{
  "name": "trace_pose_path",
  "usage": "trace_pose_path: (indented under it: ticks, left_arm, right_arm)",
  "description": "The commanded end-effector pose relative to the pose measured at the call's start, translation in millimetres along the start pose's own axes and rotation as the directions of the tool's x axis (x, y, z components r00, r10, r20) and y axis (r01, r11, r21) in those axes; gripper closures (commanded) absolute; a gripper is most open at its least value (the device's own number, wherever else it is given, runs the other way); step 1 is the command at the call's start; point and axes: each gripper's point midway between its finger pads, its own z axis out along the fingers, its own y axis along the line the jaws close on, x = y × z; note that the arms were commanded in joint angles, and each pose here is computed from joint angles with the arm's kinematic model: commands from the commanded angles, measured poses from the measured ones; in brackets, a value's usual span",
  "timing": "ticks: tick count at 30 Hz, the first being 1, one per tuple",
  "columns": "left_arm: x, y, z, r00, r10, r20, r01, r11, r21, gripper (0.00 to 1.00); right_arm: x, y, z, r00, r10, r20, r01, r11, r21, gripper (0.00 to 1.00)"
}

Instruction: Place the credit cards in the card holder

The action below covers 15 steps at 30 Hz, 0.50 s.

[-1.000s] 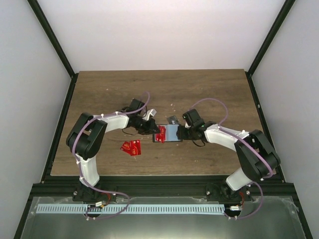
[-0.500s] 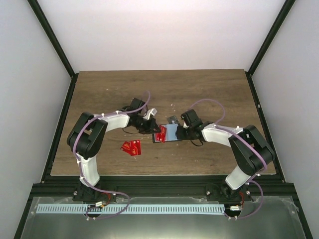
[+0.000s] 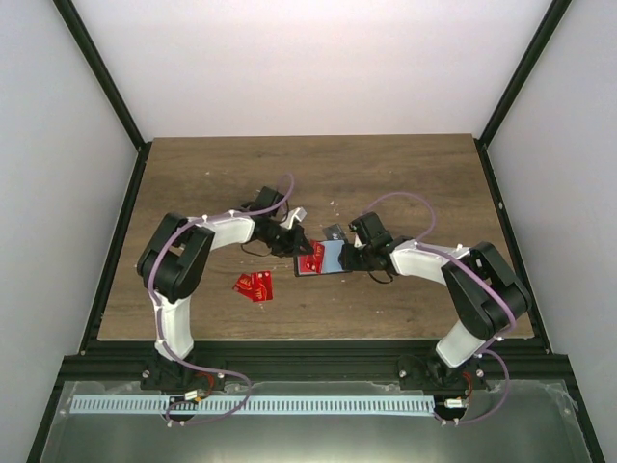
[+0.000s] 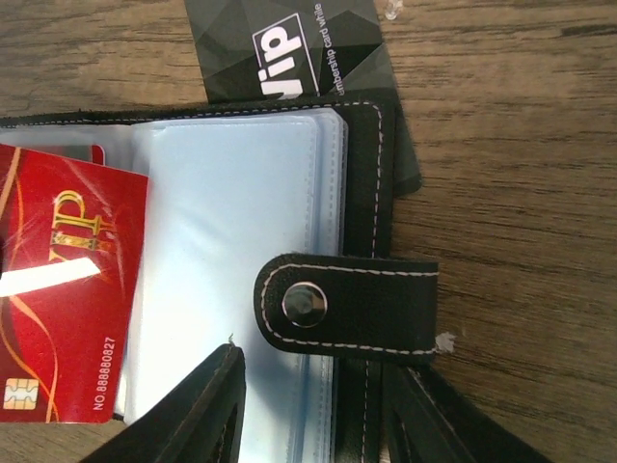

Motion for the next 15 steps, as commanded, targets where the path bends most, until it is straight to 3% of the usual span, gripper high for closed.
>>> trace_pose_path:
  ticks: [1, 15]
  left_arm:
    - [-2.8, -1.1, 4.5, 1.0, -0.011, -0.016, 0.011, 1.0, 0.01, 0.96]
    - [-11.5, -5.3, 11.7, 1.0, -0.03, -0.004, 0.03, 0.999, 0.041, 0.96]
  right_arm:
    - [14.8, -3.4, 5.1, 0.999, -0.009, -0.046, 0.009, 1.0, -0.016, 0.59]
    - [22.6, -1.6, 8.8, 0.997, -0.016, -0.074, 0.013, 0.999, -0.04, 0.61]
